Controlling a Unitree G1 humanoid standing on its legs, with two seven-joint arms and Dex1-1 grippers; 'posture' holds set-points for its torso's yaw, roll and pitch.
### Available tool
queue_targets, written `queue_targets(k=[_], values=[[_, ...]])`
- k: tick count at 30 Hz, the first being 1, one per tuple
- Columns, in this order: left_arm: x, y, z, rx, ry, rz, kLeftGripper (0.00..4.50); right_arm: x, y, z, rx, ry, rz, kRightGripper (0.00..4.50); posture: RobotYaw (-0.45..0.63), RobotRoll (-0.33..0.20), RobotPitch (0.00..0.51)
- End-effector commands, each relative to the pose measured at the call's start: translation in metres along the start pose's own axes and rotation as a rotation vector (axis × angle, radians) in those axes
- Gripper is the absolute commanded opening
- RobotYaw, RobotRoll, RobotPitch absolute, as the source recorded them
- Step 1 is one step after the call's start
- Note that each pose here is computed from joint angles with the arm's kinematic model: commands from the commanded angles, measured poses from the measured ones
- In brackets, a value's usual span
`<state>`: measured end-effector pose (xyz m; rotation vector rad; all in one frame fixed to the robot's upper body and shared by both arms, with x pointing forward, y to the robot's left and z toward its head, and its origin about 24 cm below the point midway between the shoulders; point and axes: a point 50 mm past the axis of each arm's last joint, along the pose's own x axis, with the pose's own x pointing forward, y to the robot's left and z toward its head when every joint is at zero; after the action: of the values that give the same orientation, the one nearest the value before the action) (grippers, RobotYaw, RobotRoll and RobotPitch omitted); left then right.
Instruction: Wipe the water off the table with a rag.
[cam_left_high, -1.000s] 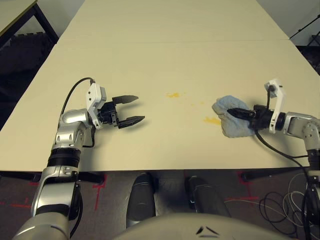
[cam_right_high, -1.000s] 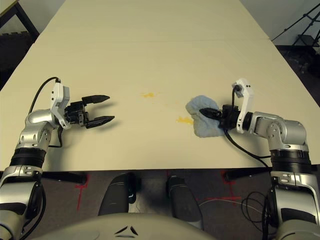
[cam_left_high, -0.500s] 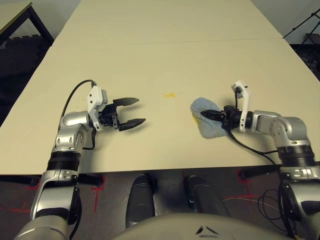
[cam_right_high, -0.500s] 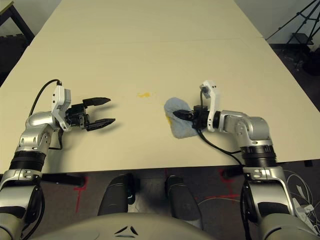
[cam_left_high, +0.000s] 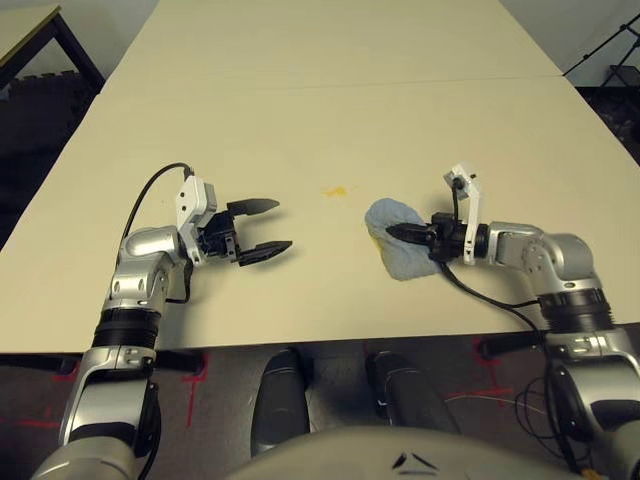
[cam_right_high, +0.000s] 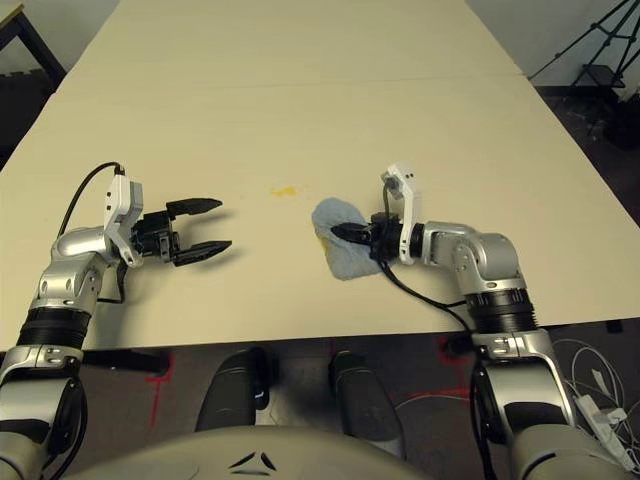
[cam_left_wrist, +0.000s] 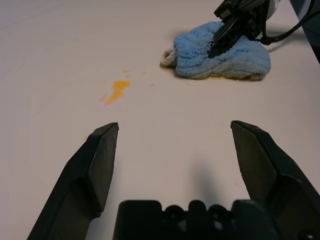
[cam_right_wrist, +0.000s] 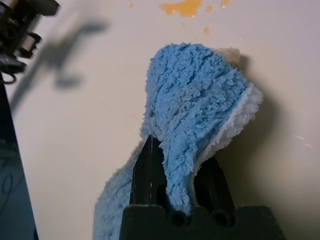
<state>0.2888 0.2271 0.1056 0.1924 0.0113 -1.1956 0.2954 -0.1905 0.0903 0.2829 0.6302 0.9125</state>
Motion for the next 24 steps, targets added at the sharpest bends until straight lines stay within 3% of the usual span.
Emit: queue_targets(k=[1,7,14,19,24], values=[[0.002,0.0,-0.002,0.0,0.012,-0.012,4.5,-0.025,-0.023,-0.015,0.065,0.042,-0.134,0.12,0.11,0.0,0.159],[0.004,0.002,-0.004,-0.001,0.01,-0.019,4.5,-0.061,-0.04,0.0,0.048,-0.02,-0.243,0.12,0.08,0.0,0.157],[0.004,0.004,-0.004,0.003,0.014,-0.022,4.5,-0.076,-0.046,0.033,0.018,-0.169,-0.286,0.12,0.08,0.0,0.16],[0.005,0.005,-0.004,0.008,0.016,-0.02,4.5,-0.062,-0.039,0.061,0.015,-0.336,-0.234,0.12,0.08,0.0,0.16],[0.005,0.006,-0.004,0.011,0.017,-0.018,4.5,-0.029,-0.031,0.075,0.051,-0.393,-0.172,0.12,0.08,0.0,0.158]])
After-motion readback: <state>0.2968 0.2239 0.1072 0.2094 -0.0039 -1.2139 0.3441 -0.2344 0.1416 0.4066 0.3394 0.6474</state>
